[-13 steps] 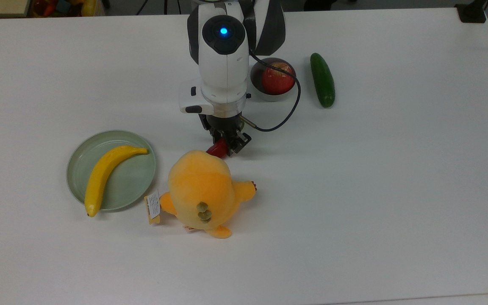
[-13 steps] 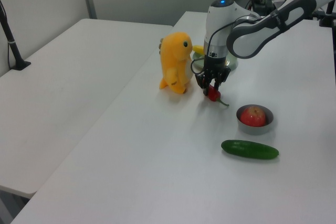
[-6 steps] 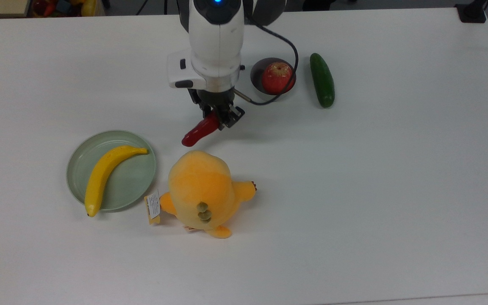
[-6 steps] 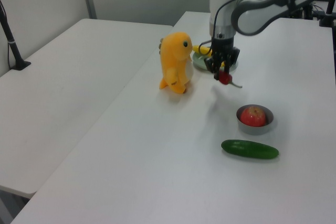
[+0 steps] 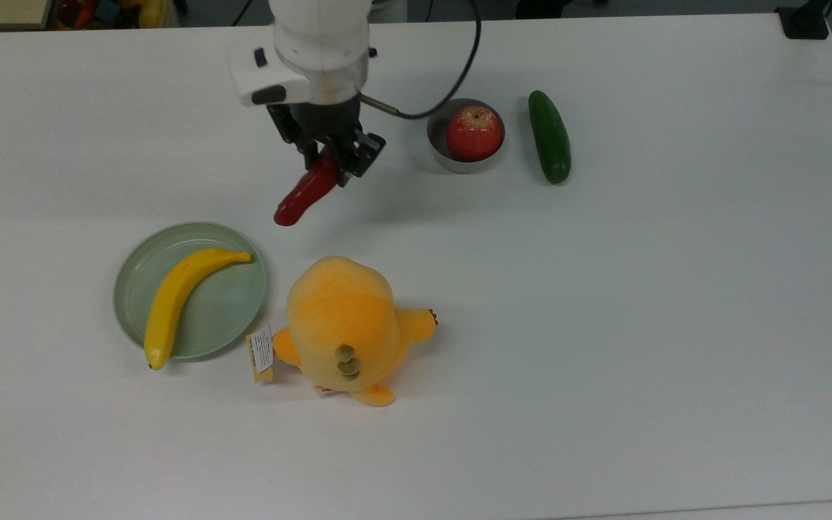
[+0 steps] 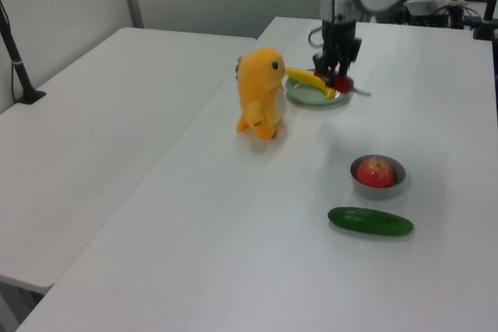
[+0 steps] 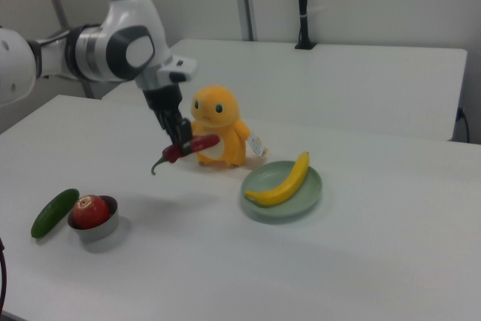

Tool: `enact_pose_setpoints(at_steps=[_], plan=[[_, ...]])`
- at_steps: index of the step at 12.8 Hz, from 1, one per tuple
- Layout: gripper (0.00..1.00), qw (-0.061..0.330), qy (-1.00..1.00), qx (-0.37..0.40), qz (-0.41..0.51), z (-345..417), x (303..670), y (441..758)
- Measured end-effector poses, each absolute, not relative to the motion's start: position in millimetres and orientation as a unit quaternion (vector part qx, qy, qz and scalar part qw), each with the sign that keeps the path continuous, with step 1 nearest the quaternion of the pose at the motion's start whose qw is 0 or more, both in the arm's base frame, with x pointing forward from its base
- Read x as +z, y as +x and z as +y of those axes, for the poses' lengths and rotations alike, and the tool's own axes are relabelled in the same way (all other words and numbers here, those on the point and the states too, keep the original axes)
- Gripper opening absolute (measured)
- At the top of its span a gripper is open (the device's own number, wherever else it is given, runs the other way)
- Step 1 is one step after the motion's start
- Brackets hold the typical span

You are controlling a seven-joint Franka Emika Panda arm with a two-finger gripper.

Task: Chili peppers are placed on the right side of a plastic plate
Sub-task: 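Lift the chili pepper and carry it past the green plate's rim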

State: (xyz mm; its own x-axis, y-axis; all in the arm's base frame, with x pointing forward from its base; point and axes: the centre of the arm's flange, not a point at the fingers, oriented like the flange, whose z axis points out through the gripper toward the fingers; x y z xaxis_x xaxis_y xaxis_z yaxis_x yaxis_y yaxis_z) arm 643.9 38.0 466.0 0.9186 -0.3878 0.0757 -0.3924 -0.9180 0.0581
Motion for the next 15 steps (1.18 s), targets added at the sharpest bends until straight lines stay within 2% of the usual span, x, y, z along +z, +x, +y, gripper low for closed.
enact_pose_setpoints(at_steps=[3, 5, 11, 15], plan=[[0.44, 0.036, 0.989, 0.049, -0.136, 13, 495, 650], [0.44, 0.039, 0.993, 0.053, -0.096, -10, 502, 652], [0.44, 0.051, 0.997, 0.034, 0.037, -107, 490, 651], [0.44, 0.063, 0.991, 0.059, 0.103, -160, 480, 665]])
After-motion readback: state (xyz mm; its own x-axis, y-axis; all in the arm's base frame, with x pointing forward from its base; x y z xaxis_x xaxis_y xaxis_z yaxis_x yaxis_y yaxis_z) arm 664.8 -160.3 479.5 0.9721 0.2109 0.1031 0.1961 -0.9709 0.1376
